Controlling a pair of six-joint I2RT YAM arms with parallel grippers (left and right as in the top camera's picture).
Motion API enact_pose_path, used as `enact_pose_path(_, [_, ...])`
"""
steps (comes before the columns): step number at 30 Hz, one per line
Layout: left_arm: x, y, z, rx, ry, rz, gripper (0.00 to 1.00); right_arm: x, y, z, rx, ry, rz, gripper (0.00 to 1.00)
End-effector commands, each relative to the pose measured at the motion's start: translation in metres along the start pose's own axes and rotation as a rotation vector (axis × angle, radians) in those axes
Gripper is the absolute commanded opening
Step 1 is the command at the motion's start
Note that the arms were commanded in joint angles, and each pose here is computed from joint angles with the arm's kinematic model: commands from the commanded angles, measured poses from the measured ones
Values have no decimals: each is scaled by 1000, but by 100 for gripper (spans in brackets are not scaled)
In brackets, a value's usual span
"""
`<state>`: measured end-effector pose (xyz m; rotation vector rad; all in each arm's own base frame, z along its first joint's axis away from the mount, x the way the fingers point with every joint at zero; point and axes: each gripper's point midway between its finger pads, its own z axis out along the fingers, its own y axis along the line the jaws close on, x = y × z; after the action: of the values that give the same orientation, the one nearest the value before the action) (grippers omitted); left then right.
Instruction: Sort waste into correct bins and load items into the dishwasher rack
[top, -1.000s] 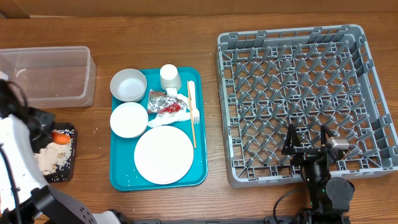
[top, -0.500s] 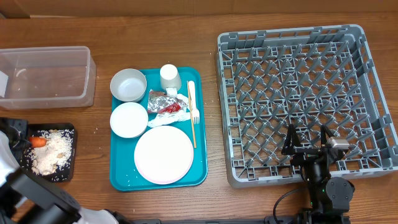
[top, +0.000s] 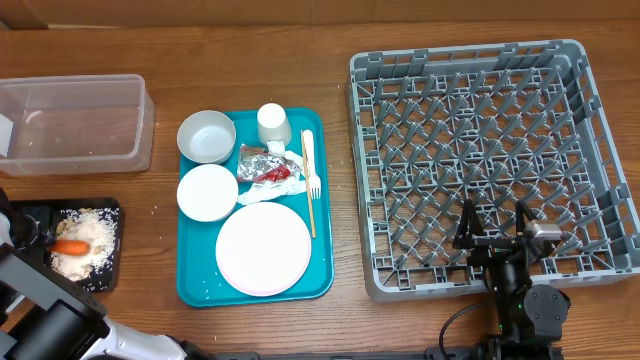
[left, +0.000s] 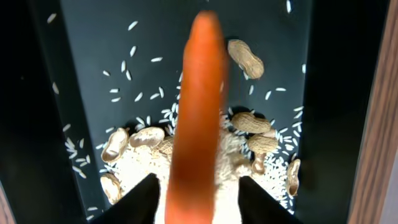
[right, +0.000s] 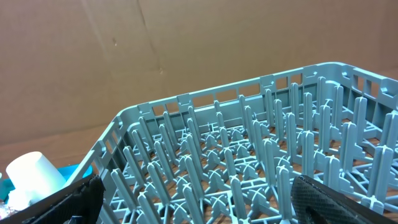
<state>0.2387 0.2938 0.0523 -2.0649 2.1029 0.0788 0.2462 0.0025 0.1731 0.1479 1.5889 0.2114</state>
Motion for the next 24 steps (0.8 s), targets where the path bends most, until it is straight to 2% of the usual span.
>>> enact_pose_path(1, [-4,-4,-4,13,1,0,59,1,-3,0,13,-8,-8,100])
enact_pose_path(2, [-4,-5,-7,17,5,0,66,1,-3,0,13,-8,-8,100])
enact_pose_path(4, [-5,-8,-13,28,12,0,68,1,-3,0,13,-8,-8,100])
enact_pose_path(8, [-8,-18,-33,59,33,8,68,1,-3,0,13,-8,-8,100])
enact_pose_path(15, [-7,-59,-94,228,83,96,68,1,-3,0,13,-8,-8,100])
enact_pose_path(20, [14,-93,-142,333,45,250,68,1,-3,0,13,-8,-8,100])
enact_pose_path(24, [48,-120,-183,418,-16,418,69,1,-3,0,13,-8,-8,100])
